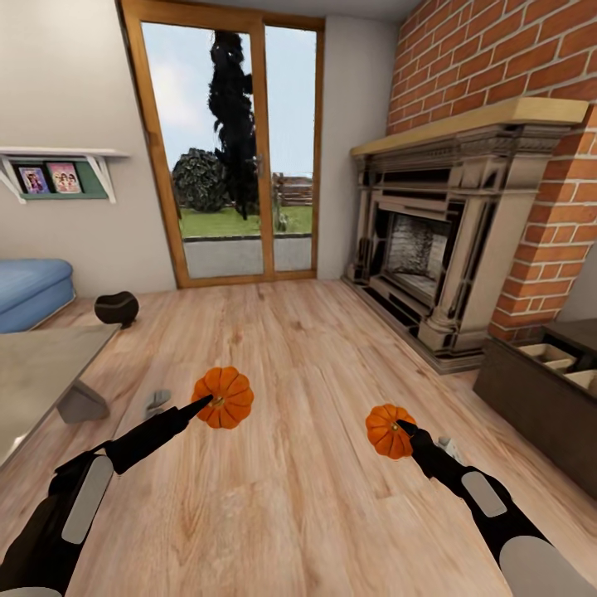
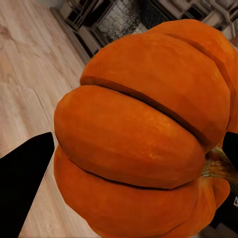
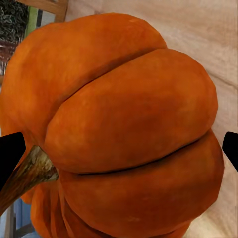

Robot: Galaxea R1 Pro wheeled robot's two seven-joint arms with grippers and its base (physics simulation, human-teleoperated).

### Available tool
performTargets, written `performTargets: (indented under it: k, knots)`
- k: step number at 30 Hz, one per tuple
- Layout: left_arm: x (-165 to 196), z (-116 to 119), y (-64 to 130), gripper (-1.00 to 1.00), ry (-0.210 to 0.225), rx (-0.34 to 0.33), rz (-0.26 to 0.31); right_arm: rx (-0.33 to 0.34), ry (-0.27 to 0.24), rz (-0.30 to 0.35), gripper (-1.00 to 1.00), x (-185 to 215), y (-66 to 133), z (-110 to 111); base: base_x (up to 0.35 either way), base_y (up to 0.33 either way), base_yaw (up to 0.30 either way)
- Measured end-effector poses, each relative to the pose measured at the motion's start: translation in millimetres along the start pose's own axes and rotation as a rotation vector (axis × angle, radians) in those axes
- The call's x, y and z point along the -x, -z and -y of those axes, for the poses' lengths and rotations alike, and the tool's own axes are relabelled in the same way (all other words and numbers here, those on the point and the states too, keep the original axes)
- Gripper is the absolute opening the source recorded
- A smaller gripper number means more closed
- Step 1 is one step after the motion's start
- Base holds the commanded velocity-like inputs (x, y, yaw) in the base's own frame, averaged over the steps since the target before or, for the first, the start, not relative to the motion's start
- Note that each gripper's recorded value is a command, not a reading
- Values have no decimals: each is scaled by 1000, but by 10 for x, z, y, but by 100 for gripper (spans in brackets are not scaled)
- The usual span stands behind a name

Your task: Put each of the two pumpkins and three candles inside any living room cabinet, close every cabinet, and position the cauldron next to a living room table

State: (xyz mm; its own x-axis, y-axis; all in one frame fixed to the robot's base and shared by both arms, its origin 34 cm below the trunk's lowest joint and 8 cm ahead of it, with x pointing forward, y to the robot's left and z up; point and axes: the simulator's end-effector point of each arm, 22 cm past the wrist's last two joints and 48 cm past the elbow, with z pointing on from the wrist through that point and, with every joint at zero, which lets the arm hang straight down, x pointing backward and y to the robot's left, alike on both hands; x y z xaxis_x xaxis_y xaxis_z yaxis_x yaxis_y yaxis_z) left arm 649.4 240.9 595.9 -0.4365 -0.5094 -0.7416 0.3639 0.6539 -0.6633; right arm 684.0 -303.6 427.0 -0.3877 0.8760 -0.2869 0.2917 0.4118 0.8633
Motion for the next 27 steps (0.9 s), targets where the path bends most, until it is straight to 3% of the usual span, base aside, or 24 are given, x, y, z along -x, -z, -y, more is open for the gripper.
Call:
performTargets:
  k: [27]
  knots:
    - [7,9,0,-100,2,-4,2,0,1,-2,-100,-11,-3,-2,336,81,0]
